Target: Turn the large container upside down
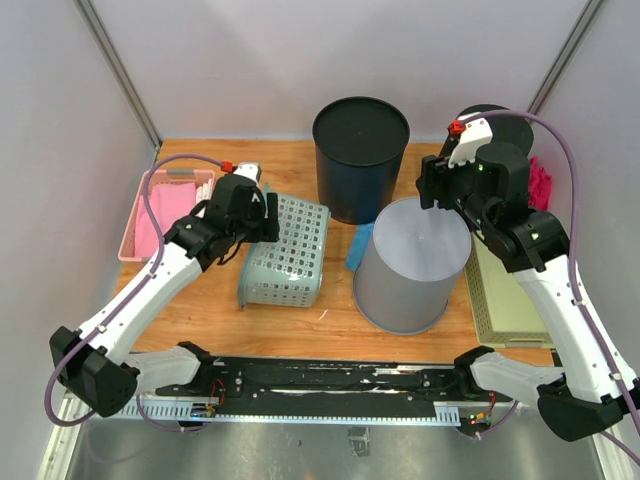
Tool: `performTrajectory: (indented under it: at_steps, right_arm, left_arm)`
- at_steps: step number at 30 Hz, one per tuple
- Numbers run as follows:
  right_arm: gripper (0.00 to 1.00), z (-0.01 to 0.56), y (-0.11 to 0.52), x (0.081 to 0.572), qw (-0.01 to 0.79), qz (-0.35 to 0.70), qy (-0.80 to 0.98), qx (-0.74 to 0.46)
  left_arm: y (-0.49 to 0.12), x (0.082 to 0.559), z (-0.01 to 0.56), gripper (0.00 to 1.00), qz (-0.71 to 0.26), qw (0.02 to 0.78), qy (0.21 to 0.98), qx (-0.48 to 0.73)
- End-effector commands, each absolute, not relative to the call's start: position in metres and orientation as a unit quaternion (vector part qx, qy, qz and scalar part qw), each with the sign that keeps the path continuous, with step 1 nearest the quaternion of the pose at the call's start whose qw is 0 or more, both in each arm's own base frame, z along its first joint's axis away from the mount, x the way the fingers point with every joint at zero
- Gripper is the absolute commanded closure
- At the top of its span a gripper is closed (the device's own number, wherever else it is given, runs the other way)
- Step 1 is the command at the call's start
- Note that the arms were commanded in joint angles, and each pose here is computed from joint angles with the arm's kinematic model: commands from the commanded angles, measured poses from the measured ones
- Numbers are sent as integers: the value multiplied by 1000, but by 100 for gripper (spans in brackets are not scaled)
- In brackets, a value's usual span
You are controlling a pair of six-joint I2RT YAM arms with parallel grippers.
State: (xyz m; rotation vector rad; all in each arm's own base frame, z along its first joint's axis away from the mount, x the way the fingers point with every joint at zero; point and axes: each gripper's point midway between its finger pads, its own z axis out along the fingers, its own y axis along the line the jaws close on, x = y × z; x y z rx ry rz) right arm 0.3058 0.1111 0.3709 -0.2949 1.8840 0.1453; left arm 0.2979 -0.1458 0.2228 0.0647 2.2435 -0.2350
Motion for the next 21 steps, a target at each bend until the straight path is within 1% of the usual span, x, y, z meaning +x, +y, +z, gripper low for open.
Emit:
performTrajectory:
  at_steps: [1, 7, 12, 14, 16, 21]
  right_arm:
    - [31, 371, 109, 307, 579, 67, 804, -116]
    - [31, 369, 110, 307, 576, 67, 806, -118]
    - [31, 368, 108, 307, 575, 64, 807, -116]
    - [32, 369, 109, 308, 575, 65, 807, -117]
    - [32, 370, 109, 308, 576, 64, 807, -116]
    - [32, 370, 108, 308, 576, 64, 807, -116]
  left_arm:
    - [-129, 306, 215, 24, -40, 440, 897, 7]
    - [-135, 314, 202, 37, -29, 429, 902, 25]
    - [-129, 318, 197, 56, -5, 431, 902, 25]
    - [-130, 319, 197, 67, -4, 430, 903, 26]
    - [-133, 319, 200, 76, -14, 432, 901, 26]
    - [-143, 319, 220, 87, -55, 451, 890, 22]
